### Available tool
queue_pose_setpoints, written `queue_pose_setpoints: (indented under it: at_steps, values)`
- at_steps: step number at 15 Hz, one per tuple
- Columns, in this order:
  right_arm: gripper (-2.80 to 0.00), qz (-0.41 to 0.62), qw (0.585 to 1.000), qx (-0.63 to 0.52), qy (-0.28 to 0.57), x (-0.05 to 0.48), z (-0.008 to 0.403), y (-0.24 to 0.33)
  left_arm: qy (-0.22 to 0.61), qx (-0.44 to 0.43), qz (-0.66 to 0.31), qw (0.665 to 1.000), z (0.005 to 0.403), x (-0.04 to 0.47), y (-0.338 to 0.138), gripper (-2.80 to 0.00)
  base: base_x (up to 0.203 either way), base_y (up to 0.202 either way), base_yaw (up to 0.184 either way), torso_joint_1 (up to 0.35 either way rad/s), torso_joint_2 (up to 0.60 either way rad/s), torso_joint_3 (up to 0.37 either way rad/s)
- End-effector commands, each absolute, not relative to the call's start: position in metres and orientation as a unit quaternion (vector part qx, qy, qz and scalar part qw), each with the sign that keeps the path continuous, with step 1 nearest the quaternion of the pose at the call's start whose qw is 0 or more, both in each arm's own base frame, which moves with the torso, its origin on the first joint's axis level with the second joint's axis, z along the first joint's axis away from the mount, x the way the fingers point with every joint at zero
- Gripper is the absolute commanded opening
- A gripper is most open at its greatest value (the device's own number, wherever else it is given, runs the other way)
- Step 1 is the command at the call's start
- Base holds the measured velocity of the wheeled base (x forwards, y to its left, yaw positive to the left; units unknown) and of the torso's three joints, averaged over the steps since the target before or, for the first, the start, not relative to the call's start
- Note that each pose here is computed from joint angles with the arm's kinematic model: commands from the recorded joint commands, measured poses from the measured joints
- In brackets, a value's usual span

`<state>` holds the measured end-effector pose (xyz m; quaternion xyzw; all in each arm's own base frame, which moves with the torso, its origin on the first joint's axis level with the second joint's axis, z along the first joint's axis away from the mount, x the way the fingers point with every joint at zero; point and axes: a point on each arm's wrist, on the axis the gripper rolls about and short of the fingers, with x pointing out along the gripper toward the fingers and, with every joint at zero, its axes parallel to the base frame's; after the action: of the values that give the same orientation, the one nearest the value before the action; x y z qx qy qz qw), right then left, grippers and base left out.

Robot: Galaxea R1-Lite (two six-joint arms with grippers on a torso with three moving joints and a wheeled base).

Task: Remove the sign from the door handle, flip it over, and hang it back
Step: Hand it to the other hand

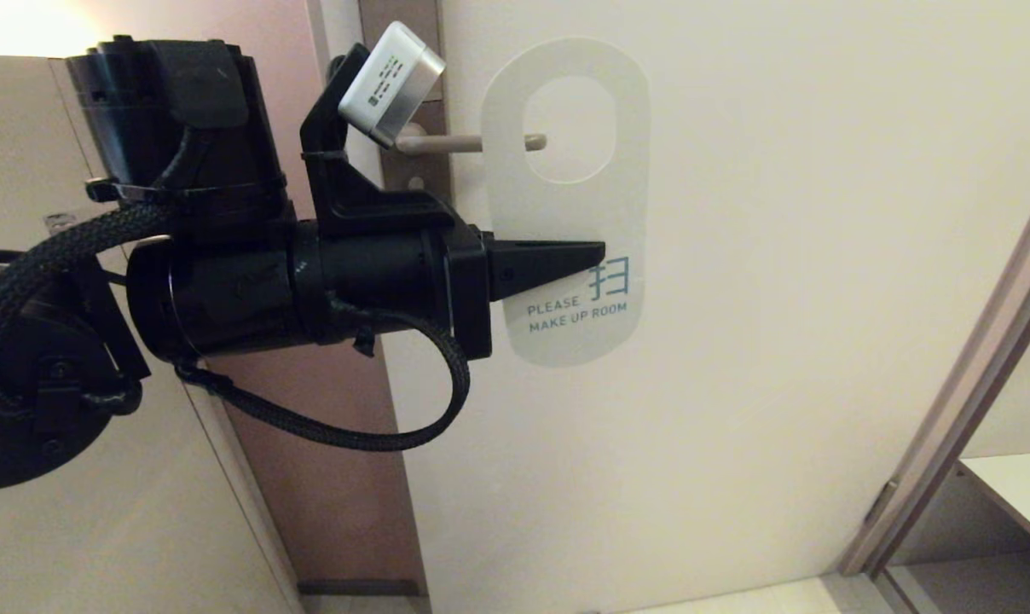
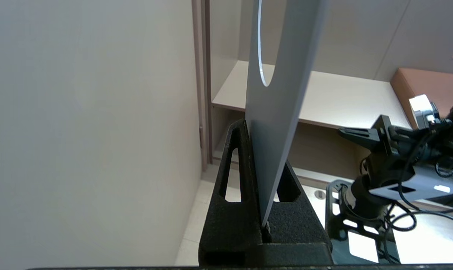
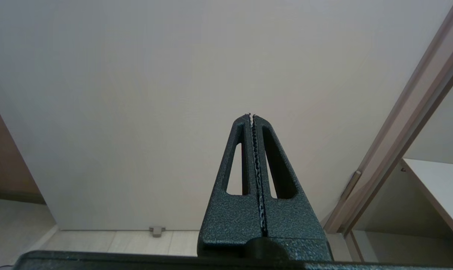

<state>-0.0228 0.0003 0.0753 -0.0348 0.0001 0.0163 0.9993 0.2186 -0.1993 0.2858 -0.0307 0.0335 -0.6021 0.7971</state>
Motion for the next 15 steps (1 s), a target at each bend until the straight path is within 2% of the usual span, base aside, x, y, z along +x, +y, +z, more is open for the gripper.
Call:
queue_pose_setpoints:
  at_steps: [1, 4, 6, 12, 15]
  values:
    - [-2.80, 0.017, 0.999, -0.034, 0.000, -0.023, 0.075, 0.000, 0.041, -0.030, -0.604, 0.795, 0.281, 0.216, -0.198, -2.80, 0.000, 0.000, 0.000, 0.000, 0.00, 0.000]
    - [-2.80, 0.017, 0.999, -0.035, -0.001, -0.023, 0.075, 0.000, 0.060, -0.030, -0.606, 0.793, 0.270, 0.218, -0.201, -2.80, 0.000, 0.000, 0.000, 0.000, 0.00, 0.000]
    - [-2.80, 0.017, 0.999, -0.035, -0.001, -0.023, 0.075, 0.000, 0.074, -0.030, -0.623, 0.778, 0.253, 0.223, -0.206, -2.80, 0.000, 0.000, 0.000, 0.000, 0.00, 0.000]
    - [-2.80, 0.015, 0.999, -0.034, 0.000, -0.023, 0.076, 0.000, 0.053, -0.055, -0.656, 0.751, 0.195, 0.263, -0.243, -2.80, 0.000, 0.000, 0.000, 0.000, 0.00, 0.000]
    - [-2.80, 0.017, 0.999, -0.040, 0.017, -0.025, 0.076, 0.000, 0.046, -0.071, -0.676, 0.732, 0.180, 0.275, -0.262, -2.80, 0.000, 0.000, 0.000, 0.000, 0.00, 0.000]
